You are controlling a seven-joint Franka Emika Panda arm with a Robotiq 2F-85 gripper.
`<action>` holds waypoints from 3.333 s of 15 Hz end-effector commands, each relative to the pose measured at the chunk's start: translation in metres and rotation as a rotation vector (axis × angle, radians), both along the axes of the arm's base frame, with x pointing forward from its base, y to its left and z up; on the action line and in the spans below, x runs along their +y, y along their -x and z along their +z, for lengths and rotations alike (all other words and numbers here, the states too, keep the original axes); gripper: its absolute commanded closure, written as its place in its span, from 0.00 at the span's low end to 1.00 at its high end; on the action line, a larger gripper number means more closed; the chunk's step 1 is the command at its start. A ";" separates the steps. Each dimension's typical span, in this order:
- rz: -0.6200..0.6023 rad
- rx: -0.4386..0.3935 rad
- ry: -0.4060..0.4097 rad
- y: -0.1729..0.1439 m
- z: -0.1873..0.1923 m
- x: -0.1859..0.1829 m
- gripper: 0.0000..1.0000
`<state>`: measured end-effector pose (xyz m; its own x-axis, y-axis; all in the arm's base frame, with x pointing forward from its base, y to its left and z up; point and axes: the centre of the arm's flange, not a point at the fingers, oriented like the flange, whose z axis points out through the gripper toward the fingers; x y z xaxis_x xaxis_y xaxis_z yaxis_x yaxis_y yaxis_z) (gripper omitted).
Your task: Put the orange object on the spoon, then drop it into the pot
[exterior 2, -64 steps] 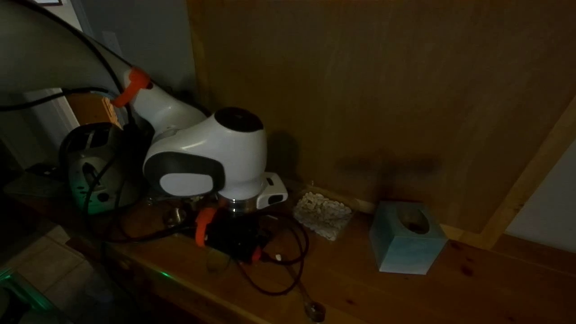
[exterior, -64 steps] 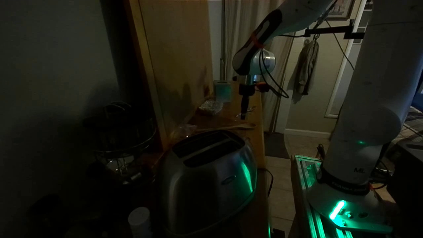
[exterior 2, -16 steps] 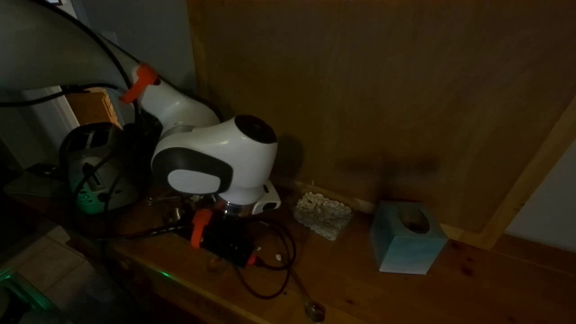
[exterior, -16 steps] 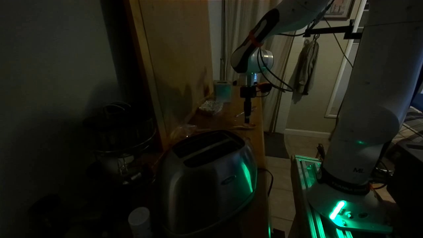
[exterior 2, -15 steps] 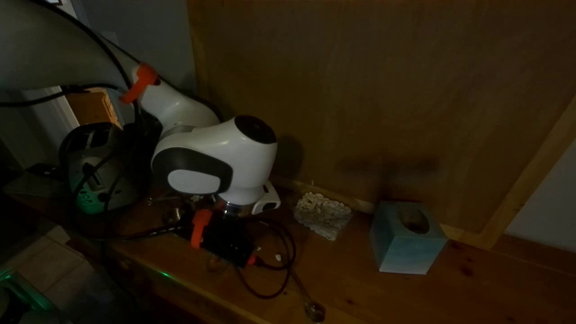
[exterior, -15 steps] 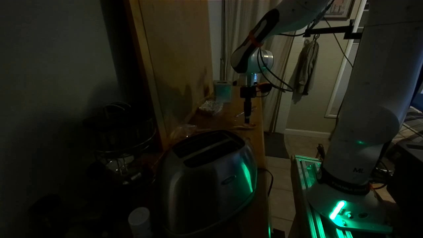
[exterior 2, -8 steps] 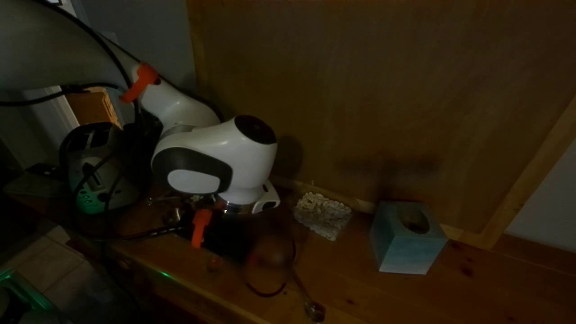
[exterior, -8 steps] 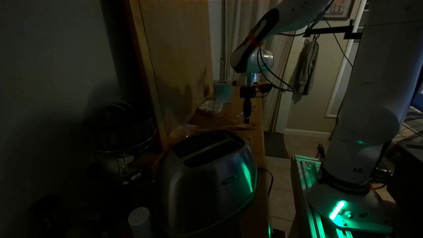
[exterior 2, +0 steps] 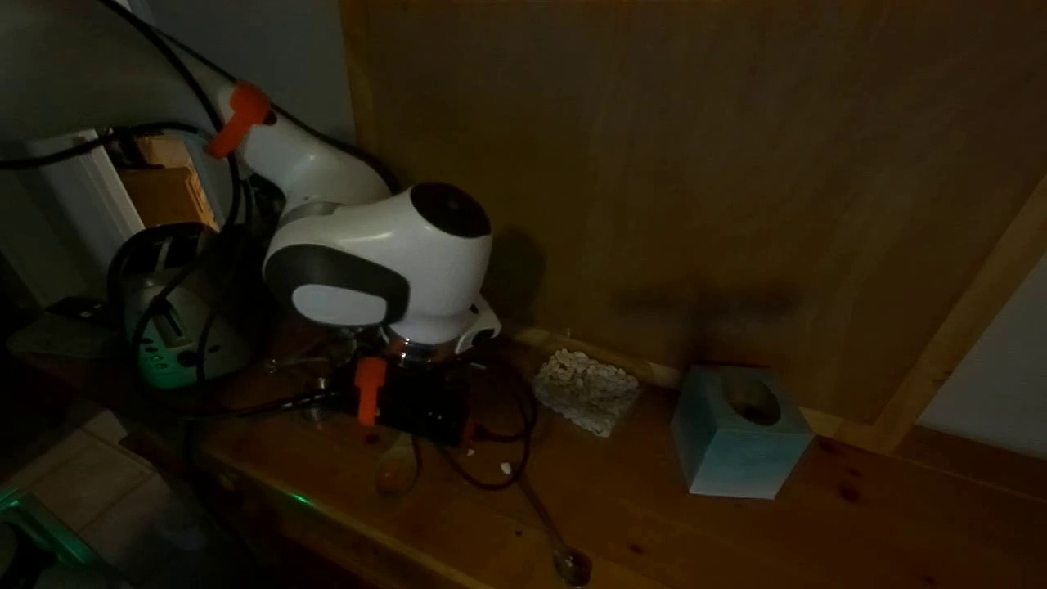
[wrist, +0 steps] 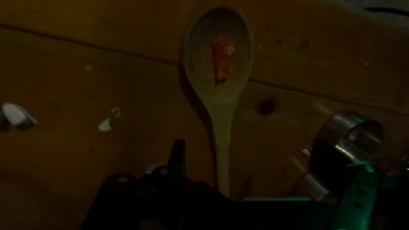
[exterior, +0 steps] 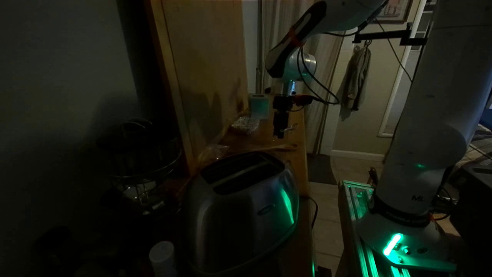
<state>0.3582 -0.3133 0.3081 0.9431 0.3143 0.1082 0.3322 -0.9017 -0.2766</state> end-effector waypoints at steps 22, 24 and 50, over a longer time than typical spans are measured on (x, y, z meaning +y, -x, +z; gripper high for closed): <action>0.297 -0.172 0.074 -0.054 -0.005 0.069 0.00; 0.295 -0.180 0.072 -0.057 -0.008 0.068 0.00; 0.154 -0.253 0.141 -0.082 -0.046 0.060 0.76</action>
